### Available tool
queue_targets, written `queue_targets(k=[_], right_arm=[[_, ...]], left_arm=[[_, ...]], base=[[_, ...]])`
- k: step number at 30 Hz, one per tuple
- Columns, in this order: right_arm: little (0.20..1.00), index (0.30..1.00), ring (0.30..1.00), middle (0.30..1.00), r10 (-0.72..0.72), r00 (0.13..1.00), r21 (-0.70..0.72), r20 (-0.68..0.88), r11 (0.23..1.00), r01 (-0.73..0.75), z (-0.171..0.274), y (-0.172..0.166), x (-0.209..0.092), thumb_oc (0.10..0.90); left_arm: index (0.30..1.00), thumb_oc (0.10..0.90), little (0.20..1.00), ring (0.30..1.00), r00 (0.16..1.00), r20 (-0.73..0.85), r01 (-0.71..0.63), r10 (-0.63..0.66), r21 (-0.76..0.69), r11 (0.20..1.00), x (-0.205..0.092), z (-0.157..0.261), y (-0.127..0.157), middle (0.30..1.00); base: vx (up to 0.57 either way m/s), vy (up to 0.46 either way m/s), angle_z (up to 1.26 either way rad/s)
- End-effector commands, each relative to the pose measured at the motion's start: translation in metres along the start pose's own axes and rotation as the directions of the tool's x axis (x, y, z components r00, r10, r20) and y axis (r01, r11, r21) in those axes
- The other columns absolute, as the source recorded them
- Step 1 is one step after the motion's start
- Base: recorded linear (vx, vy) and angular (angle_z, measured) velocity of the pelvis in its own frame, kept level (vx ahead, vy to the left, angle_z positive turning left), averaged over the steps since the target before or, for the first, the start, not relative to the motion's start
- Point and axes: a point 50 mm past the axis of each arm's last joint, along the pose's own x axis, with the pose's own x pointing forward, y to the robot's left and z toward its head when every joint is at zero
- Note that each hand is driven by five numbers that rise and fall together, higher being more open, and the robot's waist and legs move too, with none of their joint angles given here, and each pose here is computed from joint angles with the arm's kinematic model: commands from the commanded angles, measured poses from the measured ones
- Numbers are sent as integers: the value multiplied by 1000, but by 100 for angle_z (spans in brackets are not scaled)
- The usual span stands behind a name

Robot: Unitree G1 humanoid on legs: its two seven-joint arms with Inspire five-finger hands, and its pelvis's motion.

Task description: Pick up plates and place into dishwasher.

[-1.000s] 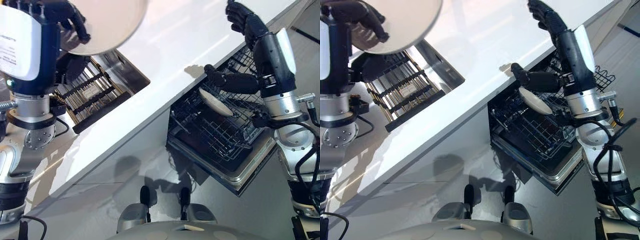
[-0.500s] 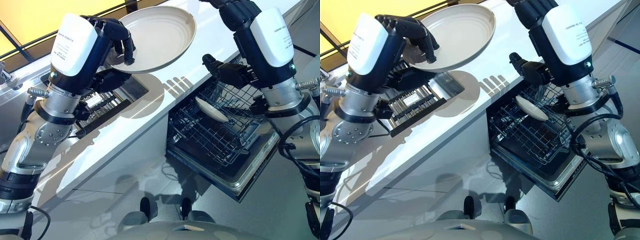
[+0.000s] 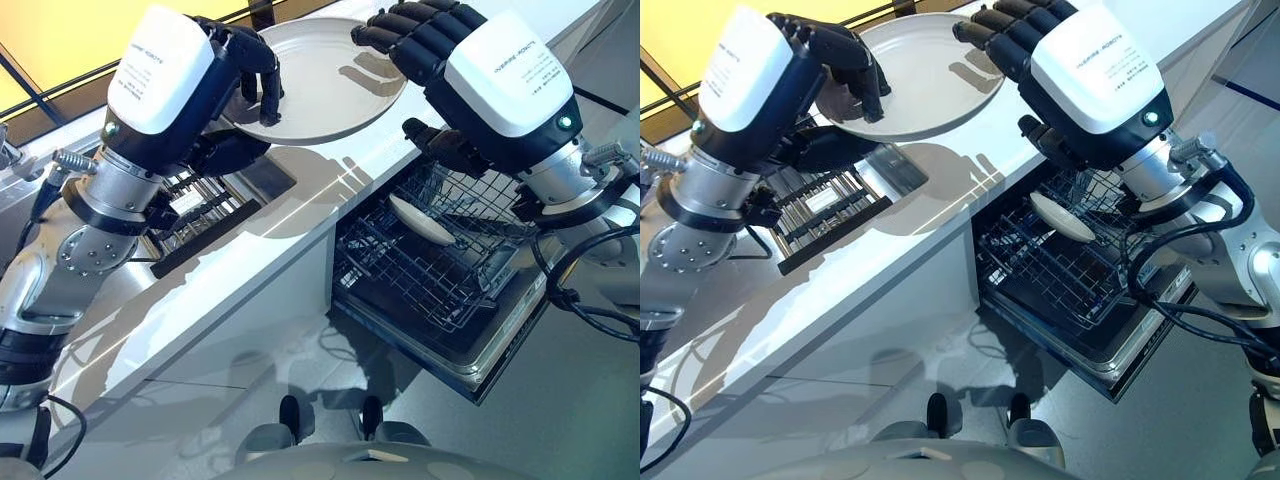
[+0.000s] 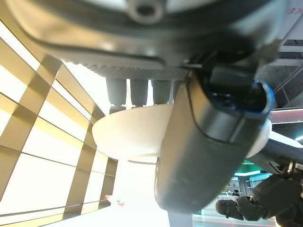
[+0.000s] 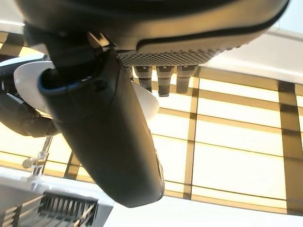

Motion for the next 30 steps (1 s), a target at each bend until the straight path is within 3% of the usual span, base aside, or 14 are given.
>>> queue_targets(k=[1,6,7,8,13,21,26,27,30], right_arm=[[900,900,900,900,-112,988,7,106,994,111,11,-25,18,800],[900,900,900,900,-59,989,45,134,998,53,17,-21,21,800],[491,549,549,549,-34,990,75,136,997,24,18,-20,21,391],[200,300,300,300,-33,990,128,139,992,16,18,-20,21,100],[200,300,300,300,-85,989,219,119,974,57,20,-13,23,100],[200,300,300,300,-144,987,265,68,957,121,20,-7,23,100],[200,300,300,300,-218,976,305,-17,928,212,15,-1,19,100],[200,300,300,300,-236,971,306,-33,923,234,14,0,19,100],[200,300,300,300,-286,955,307,-80,904,297,10,1,16,100]], left_arm=[[300,100,200,300,983,129,-123,128,-46,991,24,16,26,300],[300,100,200,300,983,139,-116,123,-55,992,24,18,23,300],[300,100,200,300,981,144,-118,127,-65,991,24,18,23,300],[300,100,200,300,980,151,-121,132,-84,989,24,20,23,300],[300,100,200,300,984,152,-48,94,-283,958,23,24,13,300],[300,100,200,300,968,161,-117,194,-393,912,18,30,9,300],[300,100,200,300,953,210,-41,219,-626,779,18,40,5,300],[319,122,222,319,955,207,-21,212,-668,744,19,41,1,319],[540,380,480,540,969,156,-11,193,-749,663,22,37,-8,540]], base=[[0,0,0],[0,0,0],[0,0,0],[0,0,0],[10,-25,2],[-3,-16,-1],[-35,-33,-1],[0,0,0],[0,0,0]])
